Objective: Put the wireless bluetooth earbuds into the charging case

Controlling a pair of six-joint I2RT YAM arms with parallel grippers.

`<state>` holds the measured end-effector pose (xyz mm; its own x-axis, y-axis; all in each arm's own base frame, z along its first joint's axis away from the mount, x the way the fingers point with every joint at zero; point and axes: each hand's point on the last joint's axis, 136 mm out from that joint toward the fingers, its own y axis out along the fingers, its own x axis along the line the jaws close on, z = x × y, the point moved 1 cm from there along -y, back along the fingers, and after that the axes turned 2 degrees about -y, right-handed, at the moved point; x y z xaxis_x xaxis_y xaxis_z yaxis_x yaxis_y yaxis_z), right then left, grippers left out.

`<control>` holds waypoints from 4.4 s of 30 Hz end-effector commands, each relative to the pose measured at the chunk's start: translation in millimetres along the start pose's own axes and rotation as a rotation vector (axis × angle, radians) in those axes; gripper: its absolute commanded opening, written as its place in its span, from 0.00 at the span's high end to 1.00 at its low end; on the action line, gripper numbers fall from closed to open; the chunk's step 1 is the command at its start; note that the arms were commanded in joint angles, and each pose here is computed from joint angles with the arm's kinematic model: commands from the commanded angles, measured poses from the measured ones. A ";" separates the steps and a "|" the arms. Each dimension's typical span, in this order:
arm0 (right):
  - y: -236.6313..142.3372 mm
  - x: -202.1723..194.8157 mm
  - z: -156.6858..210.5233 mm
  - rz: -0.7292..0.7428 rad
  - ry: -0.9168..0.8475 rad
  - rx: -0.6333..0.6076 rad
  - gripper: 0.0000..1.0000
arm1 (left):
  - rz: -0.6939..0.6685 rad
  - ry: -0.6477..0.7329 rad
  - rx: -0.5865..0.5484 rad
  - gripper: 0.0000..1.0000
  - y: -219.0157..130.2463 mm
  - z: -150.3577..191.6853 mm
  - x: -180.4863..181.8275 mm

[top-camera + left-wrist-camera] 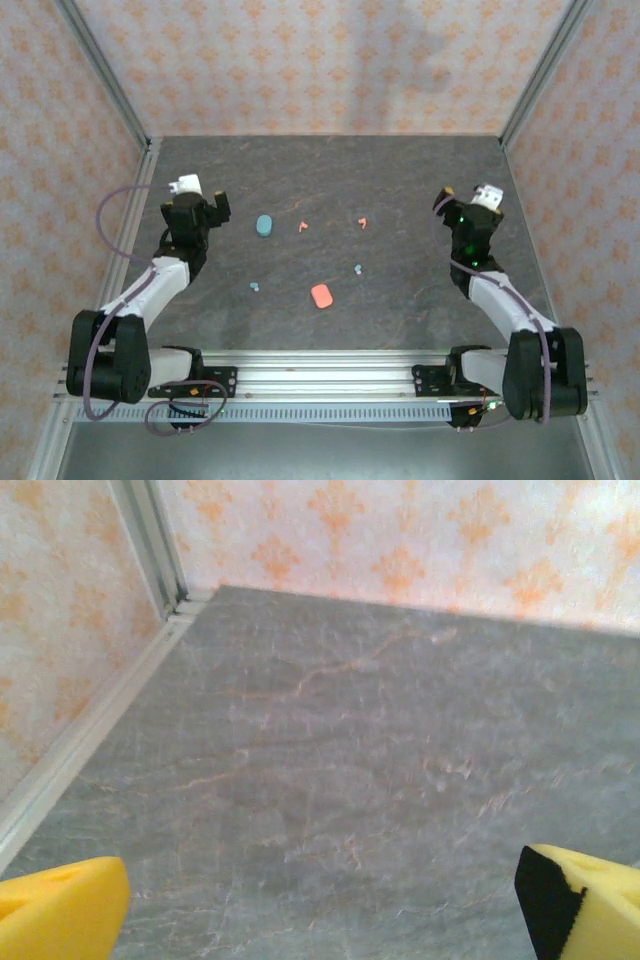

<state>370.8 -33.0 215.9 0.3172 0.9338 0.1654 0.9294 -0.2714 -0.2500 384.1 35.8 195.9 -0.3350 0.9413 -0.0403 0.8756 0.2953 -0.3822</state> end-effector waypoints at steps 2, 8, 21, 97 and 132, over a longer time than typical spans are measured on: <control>-20.6 22.5 30.1 -0.035 0.020 0.380 0.09 | -0.087 -0.037 0.233 0.00 -29.5 14.3 20.1; -71.5 108.1 77.3 -0.241 -0.167 0.666 0.12 | -0.031 -0.097 0.457 0.00 -68.2 49.9 18.4; -197.8 241.1 232.1 -0.440 -0.434 1.148 0.14 | 0.139 -0.185 0.659 0.12 -106.4 126.8 3.1; -180.9 288.4 8.1 -0.819 0.767 0.998 0.61 | 1.176 -0.165 0.041 0.65 -197.5 -15.1 -277.1; -252.6 244.5 -99.7 -1.472 0.120 0.595 0.34 | 1.583 0.097 0.346 0.99 -288.4 -76.5 -231.9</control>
<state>250.1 231.0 397.5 -0.6095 0.3742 0.6989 0.3424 0.9194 -0.1937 262.9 -250.6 383.6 0.7814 0.3763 -0.4978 0.3376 -0.9258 -0.1700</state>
